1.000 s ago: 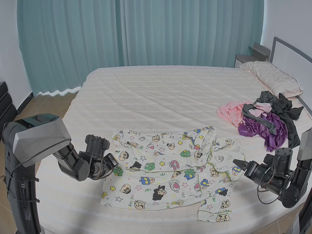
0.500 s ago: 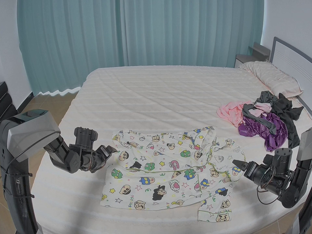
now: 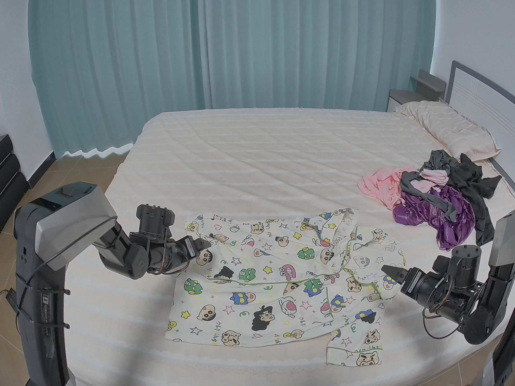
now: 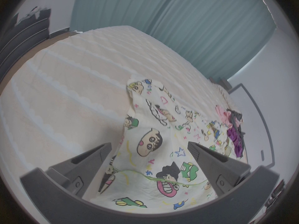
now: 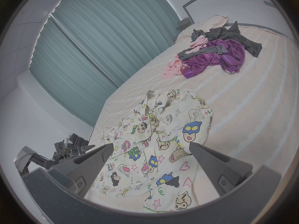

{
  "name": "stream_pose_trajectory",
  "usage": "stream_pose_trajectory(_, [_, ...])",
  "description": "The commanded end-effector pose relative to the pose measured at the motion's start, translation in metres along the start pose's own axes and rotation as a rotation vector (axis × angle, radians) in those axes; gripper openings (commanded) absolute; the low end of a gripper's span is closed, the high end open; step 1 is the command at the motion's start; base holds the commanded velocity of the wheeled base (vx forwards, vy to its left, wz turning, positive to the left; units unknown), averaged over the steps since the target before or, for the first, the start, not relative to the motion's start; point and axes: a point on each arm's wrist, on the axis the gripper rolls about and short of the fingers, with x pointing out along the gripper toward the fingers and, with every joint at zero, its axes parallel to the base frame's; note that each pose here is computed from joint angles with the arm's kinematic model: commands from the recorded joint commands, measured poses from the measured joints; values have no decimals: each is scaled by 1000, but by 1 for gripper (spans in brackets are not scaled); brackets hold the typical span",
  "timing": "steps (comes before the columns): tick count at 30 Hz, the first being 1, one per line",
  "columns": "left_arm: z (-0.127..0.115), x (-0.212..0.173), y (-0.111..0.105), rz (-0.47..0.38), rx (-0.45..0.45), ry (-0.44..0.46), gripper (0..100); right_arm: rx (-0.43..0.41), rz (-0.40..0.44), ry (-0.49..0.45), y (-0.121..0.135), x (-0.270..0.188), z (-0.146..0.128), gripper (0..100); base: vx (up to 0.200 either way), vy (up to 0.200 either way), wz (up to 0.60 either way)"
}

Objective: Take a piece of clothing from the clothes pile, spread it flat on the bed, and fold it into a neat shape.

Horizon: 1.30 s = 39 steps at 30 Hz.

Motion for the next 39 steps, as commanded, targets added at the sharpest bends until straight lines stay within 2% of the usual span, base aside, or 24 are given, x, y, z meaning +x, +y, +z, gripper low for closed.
stream_pose_trajectory(1, [-14,17,5,13,27,39,100,-4,5,8,1,0,-2,100,0,0,0])
stream_pose_trajectory(9, [-12,24,5,7,28,29,100,-4,4,13,1,-1,-3,100,0,0,0])
stream_pose_trajectory(10, [-12,24,5,7,28,29,0,-4,4,13,1,-1,-3,100,0,0,0])
stream_pose_trajectory(18, [-11,24,10,29,16,24,0,-3,4,11,1,-1,-2,100,0,0,0])
stream_pose_trajectory(23, [-13,16,22,99,7,12,0,-2,4,11,1,-1,-2,100,0,0,0])
stream_pose_trajectory(30, [-2,7,24,100,-8,-20,0,-2,2,11,1,-1,-2,100,0,0,0])
stream_pose_trajectory(31, [-2,8,24,101,-6,-21,100,-2,3,10,1,-1,-2,100,0,0,0])
stream_pose_trajectory(39, [0,18,21,77,-2,-24,100,-5,3,12,1,0,-3,100,0,0,0])
